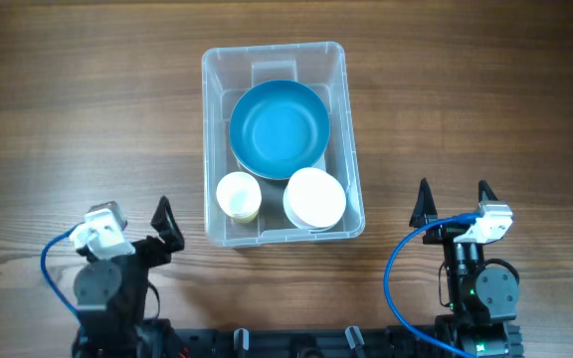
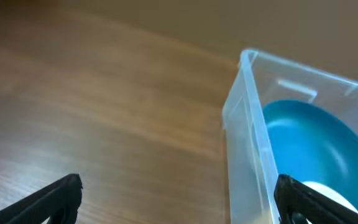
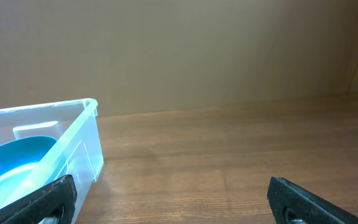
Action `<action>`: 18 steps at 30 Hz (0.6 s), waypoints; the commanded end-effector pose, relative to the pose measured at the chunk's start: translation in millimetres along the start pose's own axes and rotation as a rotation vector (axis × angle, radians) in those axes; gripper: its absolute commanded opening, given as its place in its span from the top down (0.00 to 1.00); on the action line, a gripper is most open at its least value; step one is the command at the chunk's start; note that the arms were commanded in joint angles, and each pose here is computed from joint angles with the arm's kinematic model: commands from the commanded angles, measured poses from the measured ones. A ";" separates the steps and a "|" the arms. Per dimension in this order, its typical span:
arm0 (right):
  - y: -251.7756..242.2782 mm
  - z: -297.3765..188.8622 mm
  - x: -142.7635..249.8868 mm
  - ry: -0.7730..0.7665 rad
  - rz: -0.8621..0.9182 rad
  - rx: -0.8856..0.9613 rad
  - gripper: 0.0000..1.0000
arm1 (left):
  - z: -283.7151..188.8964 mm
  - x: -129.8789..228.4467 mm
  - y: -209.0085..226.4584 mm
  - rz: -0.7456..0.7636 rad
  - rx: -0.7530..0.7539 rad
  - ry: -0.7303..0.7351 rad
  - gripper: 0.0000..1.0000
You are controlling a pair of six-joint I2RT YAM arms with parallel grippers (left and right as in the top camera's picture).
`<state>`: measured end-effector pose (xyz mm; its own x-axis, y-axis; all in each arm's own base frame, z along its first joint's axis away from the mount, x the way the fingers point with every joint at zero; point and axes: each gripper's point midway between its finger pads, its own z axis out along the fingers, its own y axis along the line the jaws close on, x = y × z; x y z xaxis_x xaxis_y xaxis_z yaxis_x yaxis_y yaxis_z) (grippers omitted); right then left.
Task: Pack container
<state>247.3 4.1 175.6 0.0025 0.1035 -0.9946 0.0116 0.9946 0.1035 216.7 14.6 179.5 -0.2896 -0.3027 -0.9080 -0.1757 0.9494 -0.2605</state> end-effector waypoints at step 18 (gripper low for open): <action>1.2 -0.3 -1.6 -0.007 0.012 -0.009 0.00 | 32.6 19.5 -23.1 0.099 0.202 -0.219 0.00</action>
<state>247.2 4.2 175.6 0.0025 0.1039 -0.9946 0.0112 0.9945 0.1039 246.2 -4.7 158.1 -0.0795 -0.2235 -0.9715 0.0083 0.9744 -0.2249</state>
